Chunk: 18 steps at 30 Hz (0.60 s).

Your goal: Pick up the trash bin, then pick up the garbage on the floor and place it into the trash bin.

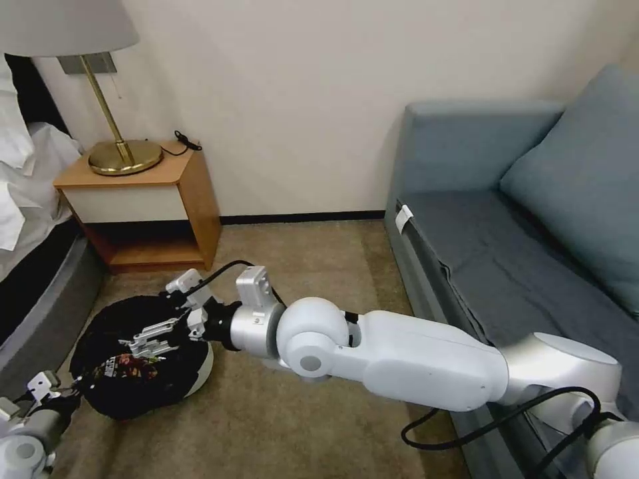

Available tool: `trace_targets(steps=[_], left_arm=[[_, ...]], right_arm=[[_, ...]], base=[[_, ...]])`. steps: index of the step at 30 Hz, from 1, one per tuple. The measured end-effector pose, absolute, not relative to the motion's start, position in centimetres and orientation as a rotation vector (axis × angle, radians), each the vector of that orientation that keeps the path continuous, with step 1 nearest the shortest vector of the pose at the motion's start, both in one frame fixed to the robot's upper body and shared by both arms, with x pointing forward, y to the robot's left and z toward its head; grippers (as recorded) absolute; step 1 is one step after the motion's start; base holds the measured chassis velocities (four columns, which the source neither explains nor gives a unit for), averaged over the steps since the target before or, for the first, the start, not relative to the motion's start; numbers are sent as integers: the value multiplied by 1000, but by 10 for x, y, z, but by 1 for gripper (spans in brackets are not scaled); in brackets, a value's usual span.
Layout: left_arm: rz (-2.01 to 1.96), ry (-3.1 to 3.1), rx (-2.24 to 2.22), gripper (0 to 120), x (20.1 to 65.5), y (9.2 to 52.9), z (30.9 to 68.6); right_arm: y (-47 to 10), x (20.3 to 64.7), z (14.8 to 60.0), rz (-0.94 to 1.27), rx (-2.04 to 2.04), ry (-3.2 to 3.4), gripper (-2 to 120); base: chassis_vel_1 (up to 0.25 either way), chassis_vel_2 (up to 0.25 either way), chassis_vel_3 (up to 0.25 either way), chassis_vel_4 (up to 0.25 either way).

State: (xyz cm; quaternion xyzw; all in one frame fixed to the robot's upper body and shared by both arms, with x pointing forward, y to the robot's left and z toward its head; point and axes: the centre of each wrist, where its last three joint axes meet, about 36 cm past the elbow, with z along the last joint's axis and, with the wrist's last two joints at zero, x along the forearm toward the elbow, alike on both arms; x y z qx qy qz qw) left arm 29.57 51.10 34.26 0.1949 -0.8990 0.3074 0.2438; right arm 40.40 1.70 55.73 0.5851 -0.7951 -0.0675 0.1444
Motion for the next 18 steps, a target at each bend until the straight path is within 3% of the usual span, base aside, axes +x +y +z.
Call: trace_targets(steps=[5, 18], left_arm=[[834, -2461, 525, 4, 295, 510, 343], [747, -2568, 491, 47, 300, 509, 359]], right_arm=[[-9, 411, 559, -142, 1595, -2434, 100], [-95, 421, 540, 0, 1269, -2754, 100]], base=[[0, 0, 0, 0], [0, 0, 0, 0]])
